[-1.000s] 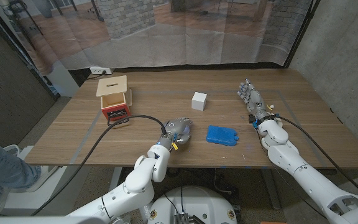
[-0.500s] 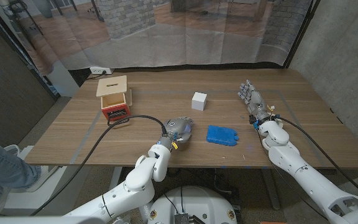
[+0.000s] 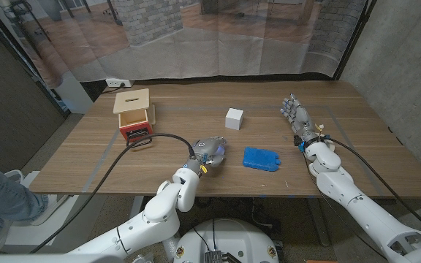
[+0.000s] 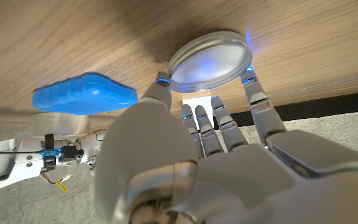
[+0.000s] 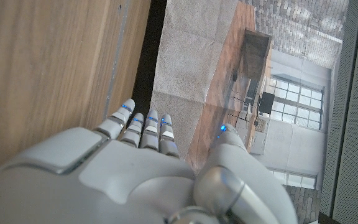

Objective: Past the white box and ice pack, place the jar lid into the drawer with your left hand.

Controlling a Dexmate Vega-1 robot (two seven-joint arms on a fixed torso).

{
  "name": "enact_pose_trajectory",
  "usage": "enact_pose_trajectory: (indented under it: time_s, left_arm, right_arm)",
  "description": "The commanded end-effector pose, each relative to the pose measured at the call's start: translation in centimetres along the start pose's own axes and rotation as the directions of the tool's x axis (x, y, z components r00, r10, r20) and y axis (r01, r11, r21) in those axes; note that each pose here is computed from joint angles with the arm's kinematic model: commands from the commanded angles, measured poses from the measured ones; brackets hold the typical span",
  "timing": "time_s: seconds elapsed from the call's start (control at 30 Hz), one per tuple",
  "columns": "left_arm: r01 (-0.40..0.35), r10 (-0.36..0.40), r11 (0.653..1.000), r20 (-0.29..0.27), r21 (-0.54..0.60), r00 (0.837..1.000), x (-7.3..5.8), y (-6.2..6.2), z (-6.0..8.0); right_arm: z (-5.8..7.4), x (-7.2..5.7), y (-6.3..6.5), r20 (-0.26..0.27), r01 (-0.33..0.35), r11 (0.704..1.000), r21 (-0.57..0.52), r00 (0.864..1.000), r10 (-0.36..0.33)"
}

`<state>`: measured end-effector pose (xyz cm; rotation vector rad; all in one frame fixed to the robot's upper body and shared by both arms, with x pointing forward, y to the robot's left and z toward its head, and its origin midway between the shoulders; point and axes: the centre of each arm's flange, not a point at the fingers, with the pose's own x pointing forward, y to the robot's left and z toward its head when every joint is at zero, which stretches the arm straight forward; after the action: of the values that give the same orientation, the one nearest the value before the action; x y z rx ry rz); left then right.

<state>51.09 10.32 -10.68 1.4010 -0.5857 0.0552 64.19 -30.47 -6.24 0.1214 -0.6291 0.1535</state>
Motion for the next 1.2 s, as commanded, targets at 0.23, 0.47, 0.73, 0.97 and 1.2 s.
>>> enact_pose_trajectory:
  time_s: [0.23, 0.47, 0.73, 0.97, 1.2]
  left_arm:
    - [-0.01, 0.01, 1.0, 0.009, -0.007, 1.0, 0.0, 1.3, -0.1]
    - [-0.01, 0.01, 1.0, 0.009, -0.001, 1.0, 0.0, 1.7, -0.1]
    - [-0.011, 0.011, 1.0, 0.006, -0.001, 1.0, -0.1, 2.1, -0.2]
    - [-0.01, 0.01, 1.0, 0.01, -0.004, 1.0, -0.1, 2.6, -0.3]
    - [-0.013, 0.013, 1.0, 0.014, -0.002, 1.0, -0.1, 2.9, -0.3]
  right_arm:
    - [0.6, 0.0, 0.1, 0.014, 0.006, 1.0, -0.004, 1.0, -0.006]
    - [0.8, -0.1, 0.1, 0.02, 0.008, 1.0, -0.006, 1.0, -0.008]
    - [1.1, -0.2, 0.3, 0.027, 0.002, 1.0, -0.01, 1.0, -0.001]
    - [1.4, -0.2, 0.5, 0.029, -0.002, 1.0, -0.015, 1.0, 0.002]
    - [1.6, -0.2, 0.6, 0.032, -0.002, 1.0, -0.018, 0.999, 0.002]
